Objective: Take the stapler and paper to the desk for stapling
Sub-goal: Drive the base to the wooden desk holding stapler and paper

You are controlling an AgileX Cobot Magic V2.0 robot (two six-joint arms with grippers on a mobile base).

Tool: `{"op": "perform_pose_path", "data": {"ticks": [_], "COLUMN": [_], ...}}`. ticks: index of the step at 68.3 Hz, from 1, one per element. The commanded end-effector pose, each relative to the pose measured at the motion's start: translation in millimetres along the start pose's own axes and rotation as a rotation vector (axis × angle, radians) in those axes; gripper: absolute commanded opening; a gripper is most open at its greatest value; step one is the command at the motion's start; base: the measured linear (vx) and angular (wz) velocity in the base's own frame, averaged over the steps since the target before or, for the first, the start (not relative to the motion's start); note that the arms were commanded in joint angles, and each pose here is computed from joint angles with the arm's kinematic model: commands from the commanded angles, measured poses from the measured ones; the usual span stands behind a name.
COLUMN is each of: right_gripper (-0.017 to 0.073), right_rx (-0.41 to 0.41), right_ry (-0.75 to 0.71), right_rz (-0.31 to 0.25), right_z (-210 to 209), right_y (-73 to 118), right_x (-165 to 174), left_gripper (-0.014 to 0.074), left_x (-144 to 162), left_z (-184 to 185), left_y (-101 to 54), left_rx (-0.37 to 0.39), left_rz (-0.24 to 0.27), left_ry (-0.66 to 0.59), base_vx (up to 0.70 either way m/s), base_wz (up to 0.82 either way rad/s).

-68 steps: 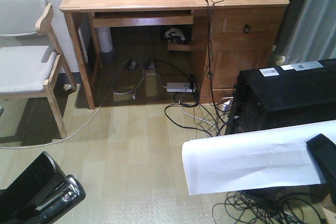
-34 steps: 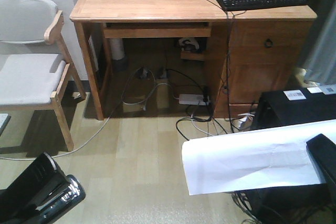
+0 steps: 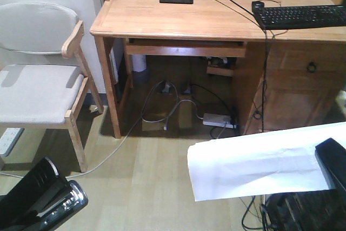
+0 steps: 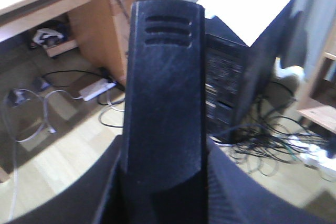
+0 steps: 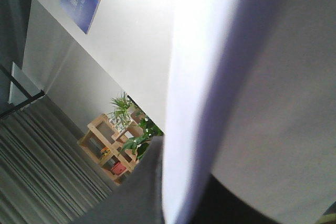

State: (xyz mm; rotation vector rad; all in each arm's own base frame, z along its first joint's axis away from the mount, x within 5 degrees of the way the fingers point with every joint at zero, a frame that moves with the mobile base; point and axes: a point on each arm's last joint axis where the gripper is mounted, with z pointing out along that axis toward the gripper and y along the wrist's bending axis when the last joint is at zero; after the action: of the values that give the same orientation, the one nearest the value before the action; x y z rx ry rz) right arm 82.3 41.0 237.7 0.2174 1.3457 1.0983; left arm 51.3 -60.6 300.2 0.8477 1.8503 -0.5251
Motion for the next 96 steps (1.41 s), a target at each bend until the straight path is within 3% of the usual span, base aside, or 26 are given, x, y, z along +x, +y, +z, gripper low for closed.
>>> {"op": "perform_pose_path", "data": {"ticks": [1,96], "right_gripper": [-0.0005,-0.0005], "right_rx": [-0.074,-0.074], "right_ry": [-0.04,-0.04], "right_rz": [-0.006,-0.006], "right_z": [3.5,3.5], "right_y": [10.3,10.3], "right_x": [-8.2,-8.2], "left_gripper": [-0.0007,-0.0007], "left_x": [-17.7,-17.7], "left_z": [-5.0,-5.0], "left_y": [2.9,2.9], "left_rx": [-0.036,-0.036], "left_rz": [-0.031,-0.031], "left_ry": [-0.12,-0.12], "base_vx": [0.27,0.26], "base_wz": [0.13,-0.03]}}
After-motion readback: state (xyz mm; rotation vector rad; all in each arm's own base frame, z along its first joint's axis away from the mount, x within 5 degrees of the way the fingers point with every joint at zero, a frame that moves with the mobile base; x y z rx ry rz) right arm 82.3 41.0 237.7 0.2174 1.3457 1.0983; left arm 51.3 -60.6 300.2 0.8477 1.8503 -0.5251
